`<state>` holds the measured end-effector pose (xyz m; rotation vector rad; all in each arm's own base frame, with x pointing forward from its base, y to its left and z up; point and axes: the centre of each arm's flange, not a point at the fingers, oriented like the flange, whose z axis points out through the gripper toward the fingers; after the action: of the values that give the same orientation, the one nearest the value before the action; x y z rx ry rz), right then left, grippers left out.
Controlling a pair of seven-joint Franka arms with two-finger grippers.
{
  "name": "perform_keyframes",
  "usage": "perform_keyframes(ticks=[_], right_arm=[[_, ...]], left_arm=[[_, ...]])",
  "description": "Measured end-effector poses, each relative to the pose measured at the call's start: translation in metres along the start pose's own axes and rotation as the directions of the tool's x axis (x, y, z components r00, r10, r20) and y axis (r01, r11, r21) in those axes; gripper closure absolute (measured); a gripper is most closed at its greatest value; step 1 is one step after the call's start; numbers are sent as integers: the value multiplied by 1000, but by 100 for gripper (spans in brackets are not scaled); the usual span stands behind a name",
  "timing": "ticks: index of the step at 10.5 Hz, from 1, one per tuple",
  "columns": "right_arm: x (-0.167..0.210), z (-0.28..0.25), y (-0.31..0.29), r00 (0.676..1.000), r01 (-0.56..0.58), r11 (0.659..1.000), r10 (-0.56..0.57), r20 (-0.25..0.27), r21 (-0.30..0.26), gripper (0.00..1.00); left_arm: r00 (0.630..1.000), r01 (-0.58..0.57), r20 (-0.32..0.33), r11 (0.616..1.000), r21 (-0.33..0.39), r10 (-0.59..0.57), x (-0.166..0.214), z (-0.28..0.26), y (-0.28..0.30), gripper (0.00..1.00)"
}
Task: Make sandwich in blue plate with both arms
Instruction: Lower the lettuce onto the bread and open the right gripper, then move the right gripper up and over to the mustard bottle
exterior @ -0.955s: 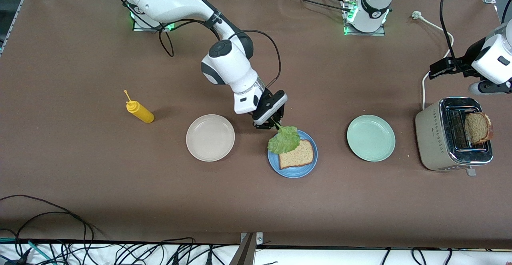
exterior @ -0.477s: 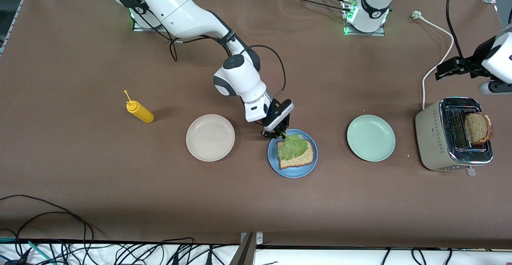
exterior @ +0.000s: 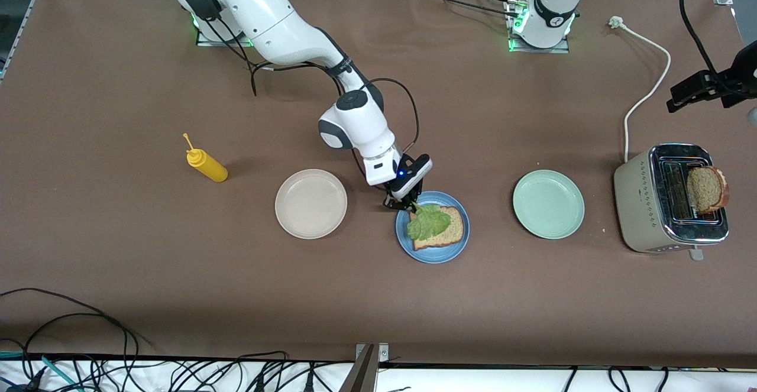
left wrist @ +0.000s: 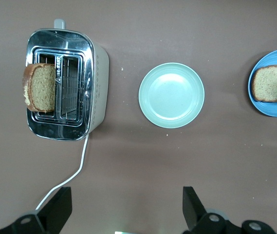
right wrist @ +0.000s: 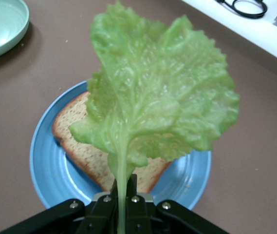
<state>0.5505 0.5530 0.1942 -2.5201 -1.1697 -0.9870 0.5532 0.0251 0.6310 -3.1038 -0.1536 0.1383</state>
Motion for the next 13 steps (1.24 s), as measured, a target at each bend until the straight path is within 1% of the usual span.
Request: perform_keyframes(ticks=[2, 4, 7, 8, 10, 13], right_arm=[[-6, 5, -9, 1000, 19, 1000, -19, 7, 2, 96], [-8, 7, -9, 999, 42, 999, -42, 11, -12, 96], [-8, 9, -9, 999, 47, 999, -47, 9, -16, 96], [-7, 8, -9, 999, 47, 999, -47, 7, -17, 92], [-6, 8, -9, 999, 48, 999, -48, 5, -17, 82], [0, 6, -8, 999, 48, 999, -48, -8, -20, 43]], left_arm=[[1000, 0, 0, 1000, 0, 0, 0, 0, 0, 0], [1000, -1, 1, 1000, 0, 1, 0, 0, 1, 0], [1000, -2, 1, 1000, 0, 2, 0, 0, 1, 0], [1000, -2, 1, 1000, 0, 2, 0, 0, 1, 0], [1000, -1, 1, 1000, 0, 1, 0, 0, 0, 0], [1000, -1, 1, 1000, 0, 1, 0, 0, 0, 0]])
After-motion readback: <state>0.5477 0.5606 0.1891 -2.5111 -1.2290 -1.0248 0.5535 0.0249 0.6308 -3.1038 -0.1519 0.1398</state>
